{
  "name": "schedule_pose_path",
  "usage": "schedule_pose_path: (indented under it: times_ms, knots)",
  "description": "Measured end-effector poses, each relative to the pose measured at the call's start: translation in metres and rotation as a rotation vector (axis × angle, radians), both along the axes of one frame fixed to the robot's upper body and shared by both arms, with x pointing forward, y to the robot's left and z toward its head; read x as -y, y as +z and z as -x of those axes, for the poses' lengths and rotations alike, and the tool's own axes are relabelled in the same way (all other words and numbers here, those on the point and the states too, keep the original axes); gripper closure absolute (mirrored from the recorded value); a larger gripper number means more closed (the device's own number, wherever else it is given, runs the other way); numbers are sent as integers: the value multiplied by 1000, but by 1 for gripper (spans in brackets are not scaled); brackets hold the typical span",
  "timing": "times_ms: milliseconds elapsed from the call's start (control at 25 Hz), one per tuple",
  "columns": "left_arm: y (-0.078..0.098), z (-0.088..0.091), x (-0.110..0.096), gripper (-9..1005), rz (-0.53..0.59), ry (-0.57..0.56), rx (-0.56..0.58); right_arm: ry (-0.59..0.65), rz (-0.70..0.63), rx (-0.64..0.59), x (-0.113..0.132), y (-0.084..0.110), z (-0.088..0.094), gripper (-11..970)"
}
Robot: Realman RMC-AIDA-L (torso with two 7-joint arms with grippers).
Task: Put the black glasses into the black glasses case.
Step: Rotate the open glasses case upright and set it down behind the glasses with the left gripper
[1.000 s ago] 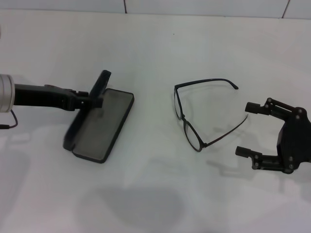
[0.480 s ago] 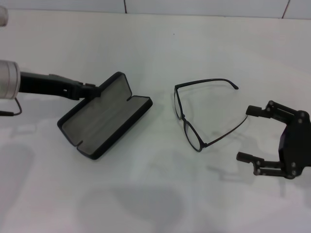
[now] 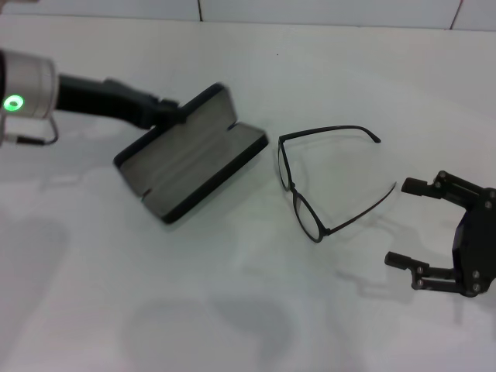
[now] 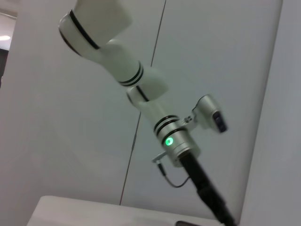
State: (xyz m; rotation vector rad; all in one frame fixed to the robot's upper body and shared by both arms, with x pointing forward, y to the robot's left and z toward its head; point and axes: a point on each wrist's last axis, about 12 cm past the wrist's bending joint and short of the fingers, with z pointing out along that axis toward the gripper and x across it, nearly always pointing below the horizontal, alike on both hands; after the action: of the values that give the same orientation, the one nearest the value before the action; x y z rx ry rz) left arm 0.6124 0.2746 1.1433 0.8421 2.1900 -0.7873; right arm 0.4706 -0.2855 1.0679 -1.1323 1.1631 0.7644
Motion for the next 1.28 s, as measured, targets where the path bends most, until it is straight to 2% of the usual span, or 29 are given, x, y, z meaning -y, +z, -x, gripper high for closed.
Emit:
schedule_pose_path:
  times_ms: [240, 360, 480, 640, 760, 1080, 1280]
  knots:
    - [18, -33, 35, 807, -82, -88, 168, 8, -17, 8, -2, -7, 10, 108]
    - [20, -46, 55, 807, -131, -128, 220, 3, -23, 18, -4, -12, 15, 108]
    - [21, -55, 84, 806, -177, -222, 274, -4, -28, 27, -4, -15, 19, 108]
    - [20, -57, 118, 807, -222, -346, 304, -11, -35, 30, -1, -17, 26, 108]
    - [18, -55, 136, 800, -231, -411, 310, -23, -33, 32, 1, -19, 31, 108]
    - [20, -47, 155, 771, -218, -542, 311, -31, -41, 28, 4, -21, 37, 108]
    - [17, -42, 159, 752, -231, -602, 315, -31, -42, 28, 4, -21, 38, 107]
